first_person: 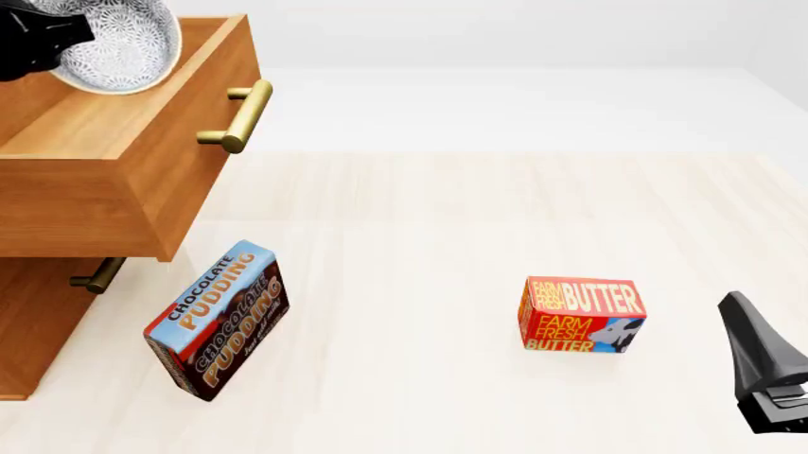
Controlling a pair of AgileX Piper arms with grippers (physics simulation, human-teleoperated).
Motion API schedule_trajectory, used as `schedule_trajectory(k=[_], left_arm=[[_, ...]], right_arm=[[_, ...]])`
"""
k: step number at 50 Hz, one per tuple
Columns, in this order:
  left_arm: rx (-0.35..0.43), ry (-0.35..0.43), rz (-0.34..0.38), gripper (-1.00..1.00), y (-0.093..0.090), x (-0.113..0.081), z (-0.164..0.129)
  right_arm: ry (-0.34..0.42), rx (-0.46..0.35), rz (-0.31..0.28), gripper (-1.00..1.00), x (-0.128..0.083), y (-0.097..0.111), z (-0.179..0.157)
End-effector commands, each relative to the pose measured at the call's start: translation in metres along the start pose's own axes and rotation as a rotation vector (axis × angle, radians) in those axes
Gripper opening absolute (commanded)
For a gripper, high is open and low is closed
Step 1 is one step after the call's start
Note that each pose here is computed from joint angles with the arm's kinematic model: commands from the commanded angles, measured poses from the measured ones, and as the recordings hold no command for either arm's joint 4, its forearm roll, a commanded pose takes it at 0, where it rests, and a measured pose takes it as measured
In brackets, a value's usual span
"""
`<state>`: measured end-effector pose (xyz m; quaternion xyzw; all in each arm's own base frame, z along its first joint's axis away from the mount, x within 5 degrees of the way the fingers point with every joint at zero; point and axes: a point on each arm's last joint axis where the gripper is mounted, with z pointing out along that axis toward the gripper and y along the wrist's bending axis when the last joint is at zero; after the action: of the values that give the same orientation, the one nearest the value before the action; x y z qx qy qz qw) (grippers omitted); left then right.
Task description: Put the bowl in the top drawer of the cabinet.
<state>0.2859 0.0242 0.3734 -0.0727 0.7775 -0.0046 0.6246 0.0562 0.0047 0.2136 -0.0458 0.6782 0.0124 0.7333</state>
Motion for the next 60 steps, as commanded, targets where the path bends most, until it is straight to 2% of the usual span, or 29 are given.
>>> schedule_trajectory(k=[1, 60], left_arm=[[-0.026, 0.009, -0.028, -1.0, 0.009, 0.007, 0.008], [-0.093, 0.095, -0.077, -1.0, 0.032, 0.043, 0.046]], right_arm=[[0.0, -0.001, -0.001, 1.0, 0.0, 0.0, 0.0], [-0.001, -0.001, -0.003, 1.0, 0.0, 0.0, 0.0]])
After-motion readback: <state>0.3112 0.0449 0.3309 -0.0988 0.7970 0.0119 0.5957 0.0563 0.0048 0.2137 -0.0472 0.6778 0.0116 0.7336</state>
